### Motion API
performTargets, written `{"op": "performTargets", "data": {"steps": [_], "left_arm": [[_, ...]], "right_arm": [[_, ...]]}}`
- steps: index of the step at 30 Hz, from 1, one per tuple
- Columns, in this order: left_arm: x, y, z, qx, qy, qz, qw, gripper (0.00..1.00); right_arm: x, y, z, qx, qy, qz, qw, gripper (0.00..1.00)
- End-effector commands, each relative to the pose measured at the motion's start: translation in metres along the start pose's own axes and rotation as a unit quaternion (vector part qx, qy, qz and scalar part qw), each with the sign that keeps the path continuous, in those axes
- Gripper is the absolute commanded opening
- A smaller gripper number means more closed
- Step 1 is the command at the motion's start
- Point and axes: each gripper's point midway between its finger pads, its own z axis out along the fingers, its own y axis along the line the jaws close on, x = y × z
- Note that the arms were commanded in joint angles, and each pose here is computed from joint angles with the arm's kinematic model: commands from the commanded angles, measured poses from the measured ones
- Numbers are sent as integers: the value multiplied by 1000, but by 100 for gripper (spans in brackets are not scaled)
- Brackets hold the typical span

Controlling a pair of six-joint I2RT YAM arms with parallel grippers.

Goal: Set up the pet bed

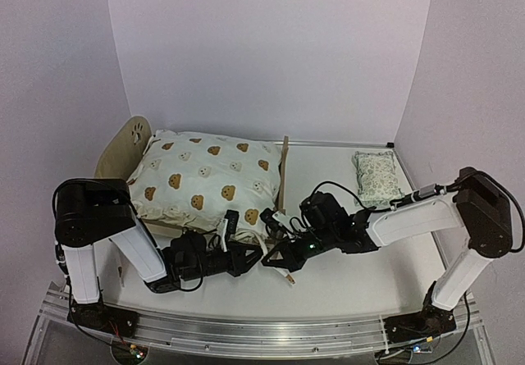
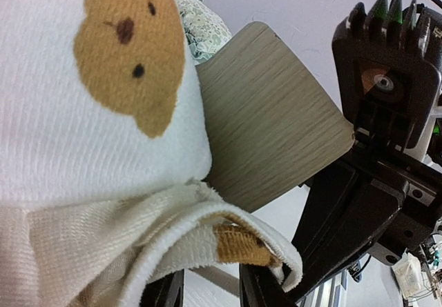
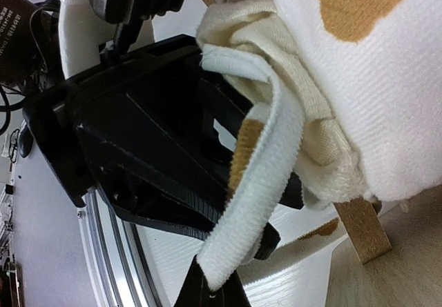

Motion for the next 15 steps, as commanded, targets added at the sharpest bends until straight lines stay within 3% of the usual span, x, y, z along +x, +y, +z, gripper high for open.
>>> {"op": "performTargets", "data": {"steps": [1, 9, 15], "left_arm": [[-12, 8, -10, -17, -38, -15, 999, 29], [-3, 18, -28, -57, -51, -27, 997, 39], [-18, 11, -39, -37, -106, -15, 994, 37]], "right_arm": [[26, 1, 5, -30, 53, 41, 997, 0], [25, -7, 3, -16, 48, 69, 996, 0], [40, -12, 10, -14, 69, 111, 991, 0]]}}
